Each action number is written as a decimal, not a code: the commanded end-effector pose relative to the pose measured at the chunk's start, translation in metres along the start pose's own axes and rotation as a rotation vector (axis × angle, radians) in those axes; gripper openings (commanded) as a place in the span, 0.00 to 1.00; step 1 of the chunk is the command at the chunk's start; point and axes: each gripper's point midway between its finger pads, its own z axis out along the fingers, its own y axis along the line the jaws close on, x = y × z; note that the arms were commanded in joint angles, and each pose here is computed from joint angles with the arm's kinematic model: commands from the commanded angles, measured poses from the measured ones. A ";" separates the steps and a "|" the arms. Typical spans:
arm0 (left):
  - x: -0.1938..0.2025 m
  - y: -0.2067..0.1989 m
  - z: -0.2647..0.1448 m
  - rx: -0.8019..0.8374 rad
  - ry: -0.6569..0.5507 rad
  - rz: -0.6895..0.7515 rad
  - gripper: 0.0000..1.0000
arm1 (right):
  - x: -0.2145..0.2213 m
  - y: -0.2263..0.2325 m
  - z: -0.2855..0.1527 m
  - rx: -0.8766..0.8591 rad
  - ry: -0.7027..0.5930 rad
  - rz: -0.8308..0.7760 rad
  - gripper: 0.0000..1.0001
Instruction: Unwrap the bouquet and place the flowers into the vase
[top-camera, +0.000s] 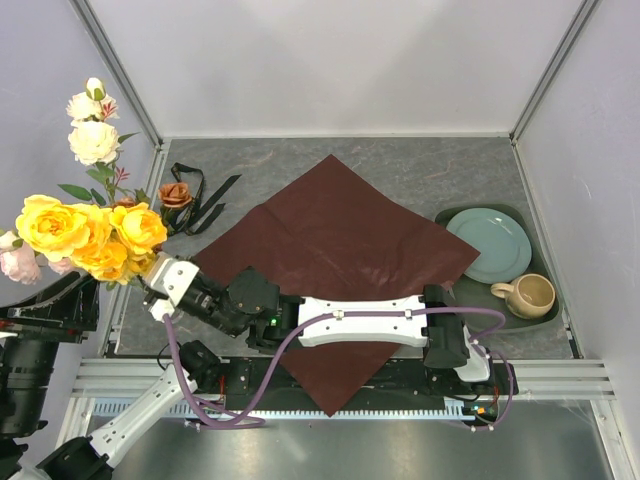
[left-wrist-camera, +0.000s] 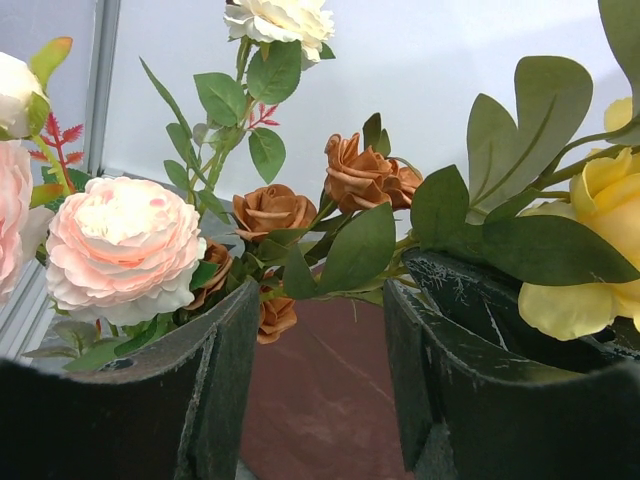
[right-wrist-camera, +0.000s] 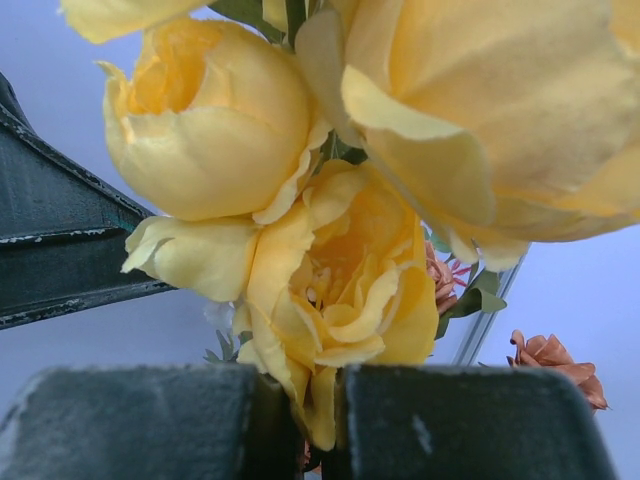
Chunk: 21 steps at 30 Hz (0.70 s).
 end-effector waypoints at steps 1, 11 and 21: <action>-0.007 0.008 -0.006 -0.015 -0.027 0.018 0.59 | -0.026 -0.004 0.006 0.021 -0.067 0.003 0.01; -0.004 0.007 -0.005 -0.012 -0.021 0.023 0.59 | -0.018 0.014 0.004 0.006 -0.079 -0.012 0.01; -0.005 0.007 -0.007 -0.008 -0.024 0.020 0.59 | -0.003 0.035 0.004 -0.031 -0.078 -0.051 0.04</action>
